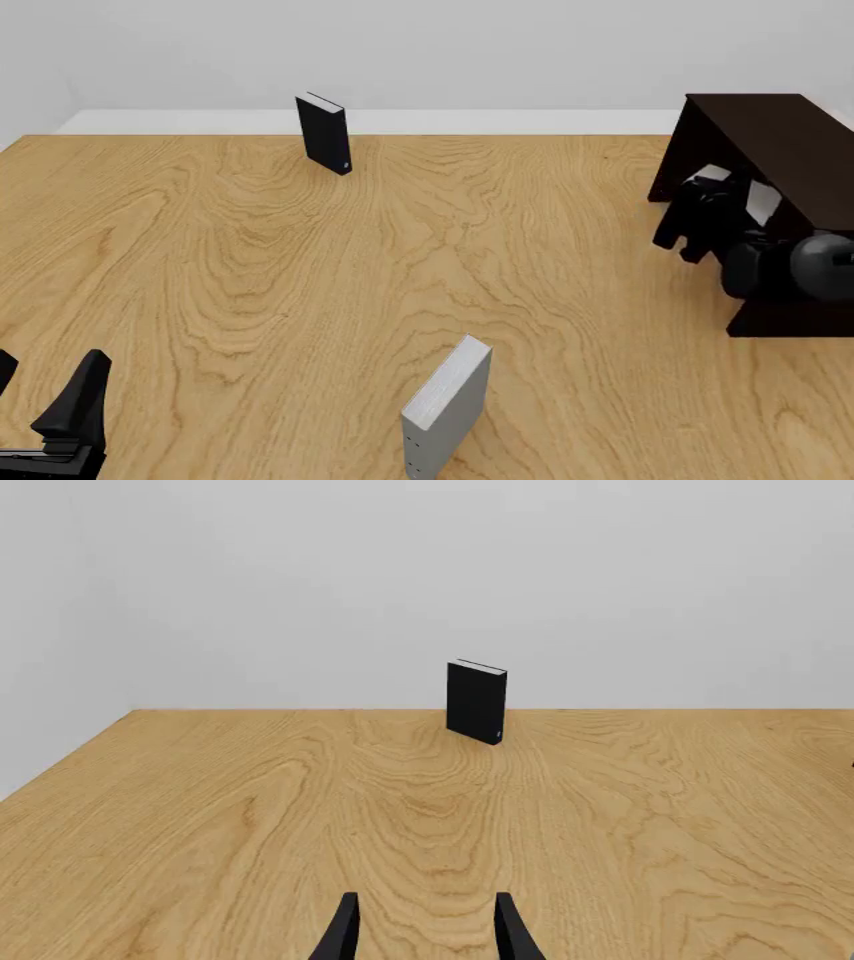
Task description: Pick up the book on the right and place it on the cabinet shelf.
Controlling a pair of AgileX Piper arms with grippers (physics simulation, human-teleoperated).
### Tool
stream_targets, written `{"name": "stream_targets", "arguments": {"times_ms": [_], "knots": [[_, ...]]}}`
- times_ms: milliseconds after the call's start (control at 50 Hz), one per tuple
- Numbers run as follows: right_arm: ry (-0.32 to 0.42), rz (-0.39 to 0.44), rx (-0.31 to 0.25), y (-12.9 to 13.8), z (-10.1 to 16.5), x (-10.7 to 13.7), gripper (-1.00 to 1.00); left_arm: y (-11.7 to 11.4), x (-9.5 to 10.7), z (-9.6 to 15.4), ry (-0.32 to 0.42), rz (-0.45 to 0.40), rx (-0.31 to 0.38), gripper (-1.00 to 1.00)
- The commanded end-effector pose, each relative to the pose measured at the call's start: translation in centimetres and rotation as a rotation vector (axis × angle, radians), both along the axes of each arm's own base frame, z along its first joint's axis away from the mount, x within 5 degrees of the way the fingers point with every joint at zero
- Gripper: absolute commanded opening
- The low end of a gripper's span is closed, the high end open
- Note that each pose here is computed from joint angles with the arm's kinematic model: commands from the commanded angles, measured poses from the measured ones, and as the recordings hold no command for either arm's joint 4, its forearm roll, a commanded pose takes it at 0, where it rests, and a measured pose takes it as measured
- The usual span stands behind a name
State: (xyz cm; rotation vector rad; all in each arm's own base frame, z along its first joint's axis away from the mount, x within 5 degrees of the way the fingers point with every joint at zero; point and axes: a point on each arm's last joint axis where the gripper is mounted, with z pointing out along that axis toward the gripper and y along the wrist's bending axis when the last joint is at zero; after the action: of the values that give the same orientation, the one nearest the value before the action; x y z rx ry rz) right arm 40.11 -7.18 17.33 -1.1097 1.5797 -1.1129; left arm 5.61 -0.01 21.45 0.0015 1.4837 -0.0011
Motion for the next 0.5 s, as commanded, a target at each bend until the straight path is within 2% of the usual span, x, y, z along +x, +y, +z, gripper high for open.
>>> {"name": "stream_targets", "arguments": {"times_ms": [20, 500], "knots": [[-0.019, -0.016, 0.014, -0.8, -0.2, 0.6, -1.0, 0.0, 0.0, 0.0, 0.0, 0.0, 0.0, 1.0], [0.026, -0.036, 0.046, -1.3, -2.0, 0.0, -1.0, 0.0, 0.0, 0.0, 0.0, 0.0, 0.0, 1.0]]}}
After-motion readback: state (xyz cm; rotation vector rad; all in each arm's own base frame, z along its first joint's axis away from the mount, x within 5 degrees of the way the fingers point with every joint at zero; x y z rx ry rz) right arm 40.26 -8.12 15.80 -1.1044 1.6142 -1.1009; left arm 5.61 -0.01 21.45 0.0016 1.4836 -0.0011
